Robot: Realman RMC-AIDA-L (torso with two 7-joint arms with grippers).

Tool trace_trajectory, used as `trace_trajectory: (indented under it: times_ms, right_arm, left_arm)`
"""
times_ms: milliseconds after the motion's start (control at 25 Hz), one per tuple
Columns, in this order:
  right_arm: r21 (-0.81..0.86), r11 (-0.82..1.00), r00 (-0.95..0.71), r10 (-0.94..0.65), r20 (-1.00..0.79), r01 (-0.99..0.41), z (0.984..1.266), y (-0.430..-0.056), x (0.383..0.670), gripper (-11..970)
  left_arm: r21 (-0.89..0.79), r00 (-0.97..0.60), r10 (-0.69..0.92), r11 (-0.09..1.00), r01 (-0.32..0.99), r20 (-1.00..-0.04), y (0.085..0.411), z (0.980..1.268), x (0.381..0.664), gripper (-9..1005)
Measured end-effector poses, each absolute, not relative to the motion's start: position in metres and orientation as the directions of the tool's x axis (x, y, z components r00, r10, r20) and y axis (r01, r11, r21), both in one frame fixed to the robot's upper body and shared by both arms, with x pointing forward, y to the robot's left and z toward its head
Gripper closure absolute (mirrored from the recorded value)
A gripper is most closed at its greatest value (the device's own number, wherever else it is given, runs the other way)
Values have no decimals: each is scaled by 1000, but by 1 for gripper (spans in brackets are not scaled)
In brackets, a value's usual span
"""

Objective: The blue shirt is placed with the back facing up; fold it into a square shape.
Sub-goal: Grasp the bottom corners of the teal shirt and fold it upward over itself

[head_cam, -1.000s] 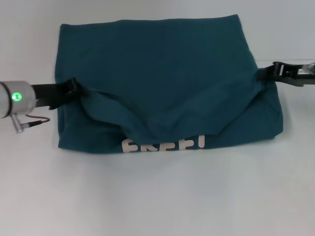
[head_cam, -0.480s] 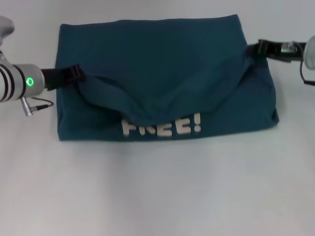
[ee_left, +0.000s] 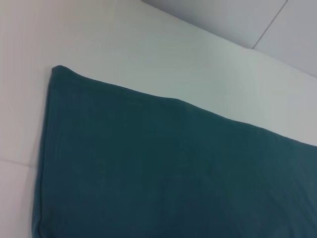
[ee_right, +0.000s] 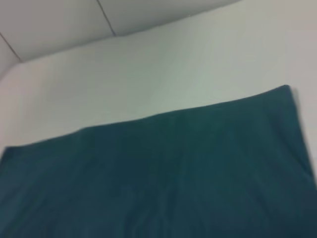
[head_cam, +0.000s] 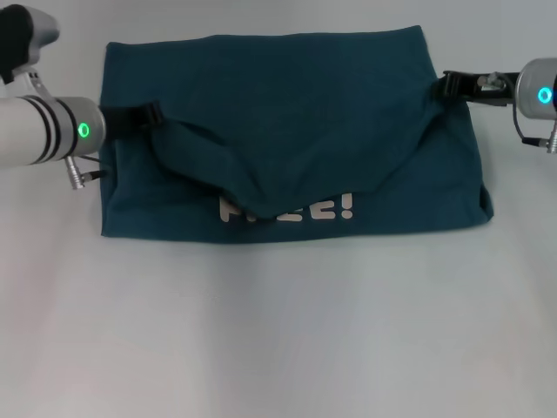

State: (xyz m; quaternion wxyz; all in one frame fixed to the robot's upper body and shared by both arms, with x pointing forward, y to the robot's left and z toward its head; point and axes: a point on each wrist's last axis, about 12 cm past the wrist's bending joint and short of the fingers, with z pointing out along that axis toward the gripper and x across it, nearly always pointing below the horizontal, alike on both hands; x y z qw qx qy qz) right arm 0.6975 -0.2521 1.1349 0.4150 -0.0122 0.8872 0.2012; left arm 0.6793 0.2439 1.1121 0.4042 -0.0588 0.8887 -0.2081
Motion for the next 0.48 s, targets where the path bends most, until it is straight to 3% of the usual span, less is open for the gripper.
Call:
trace_trajectory:
  times_ms: [480]
  right_arm:
    - [287, 932, -630, 87, -772, -222, 1142, -236, 706, 884]
  left_arm:
    - [-418, -636, -313, 908, 17, -706, 242, 1111, 682, 945]
